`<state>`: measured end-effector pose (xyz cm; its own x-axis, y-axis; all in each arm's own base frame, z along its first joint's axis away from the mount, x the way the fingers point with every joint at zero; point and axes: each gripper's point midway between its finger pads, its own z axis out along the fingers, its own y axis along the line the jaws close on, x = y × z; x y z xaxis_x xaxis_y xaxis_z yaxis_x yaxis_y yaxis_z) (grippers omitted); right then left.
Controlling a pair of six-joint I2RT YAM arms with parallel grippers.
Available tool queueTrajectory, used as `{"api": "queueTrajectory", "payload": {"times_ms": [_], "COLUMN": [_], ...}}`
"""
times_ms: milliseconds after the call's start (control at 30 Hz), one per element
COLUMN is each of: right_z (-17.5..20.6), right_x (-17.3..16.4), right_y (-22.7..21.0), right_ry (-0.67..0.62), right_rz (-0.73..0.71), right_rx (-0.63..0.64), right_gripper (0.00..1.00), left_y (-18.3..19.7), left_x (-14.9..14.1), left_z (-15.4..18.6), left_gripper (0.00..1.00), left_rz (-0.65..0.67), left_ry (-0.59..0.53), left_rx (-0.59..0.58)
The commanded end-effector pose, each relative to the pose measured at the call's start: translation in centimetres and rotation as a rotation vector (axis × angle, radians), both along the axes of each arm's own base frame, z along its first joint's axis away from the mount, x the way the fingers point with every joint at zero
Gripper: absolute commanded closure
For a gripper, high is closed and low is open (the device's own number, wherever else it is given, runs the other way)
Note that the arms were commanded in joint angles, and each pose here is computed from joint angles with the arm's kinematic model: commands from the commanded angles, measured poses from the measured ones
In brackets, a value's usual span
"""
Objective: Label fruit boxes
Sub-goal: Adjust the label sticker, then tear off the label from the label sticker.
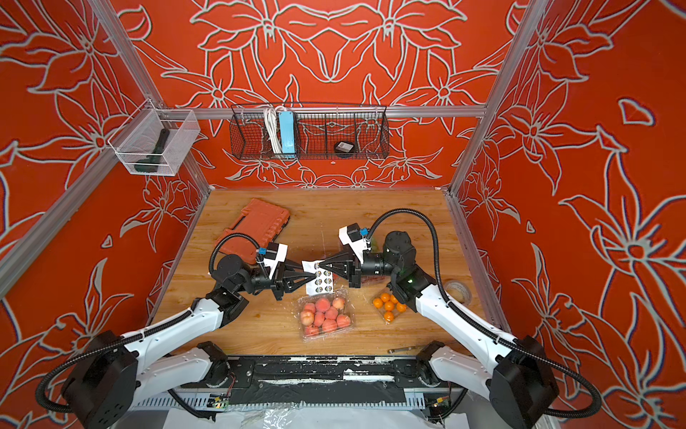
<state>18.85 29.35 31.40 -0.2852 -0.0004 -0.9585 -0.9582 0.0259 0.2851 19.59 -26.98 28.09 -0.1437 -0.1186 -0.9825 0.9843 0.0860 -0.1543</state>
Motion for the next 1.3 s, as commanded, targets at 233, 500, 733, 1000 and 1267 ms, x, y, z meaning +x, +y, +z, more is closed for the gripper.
{"api": "queueTrajectory", "payload": {"times_ms": [233, 500, 733, 1000, 1267], "right_z": [0.5, -0.7, 0.9, 1.5, 2.0], "right_x": [0.9, 8.4, 7.2, 6.6, 6.9], "right_y": [-0.1, -6.2, -2.9, 0.6, 2.0], "right_ry": [-0.014, 0.101, 0.012, -0.025, -0.023], "right_rz": [-0.064, -0.755, -0.749, -0.665, -0.663], "right_rx": [-0.022, -0.139, -0.179, -0.180, -0.181], "right_gripper": [1.00, 0.38, 0.47, 0.51, 0.59], "left_y": [0.2, 1.9, 1.8, 1.6, 1.3], "left_x": [0.2, 5.8, 7.4, 7.5, 7.0], "left_z": [1.6, 1.8, 1.6, 1.2, 1.1], "left_gripper": [1.00, 1.00, 1.00, 1.00, 1.00], "left_rz": [0.024, 0.354, 0.414, 0.405, 0.381], "left_ry": [-0.037, 0.067, 0.109, 0.120, 0.112], "left_rx": [-0.026, -0.059, -0.053, -0.050, -0.034]}}
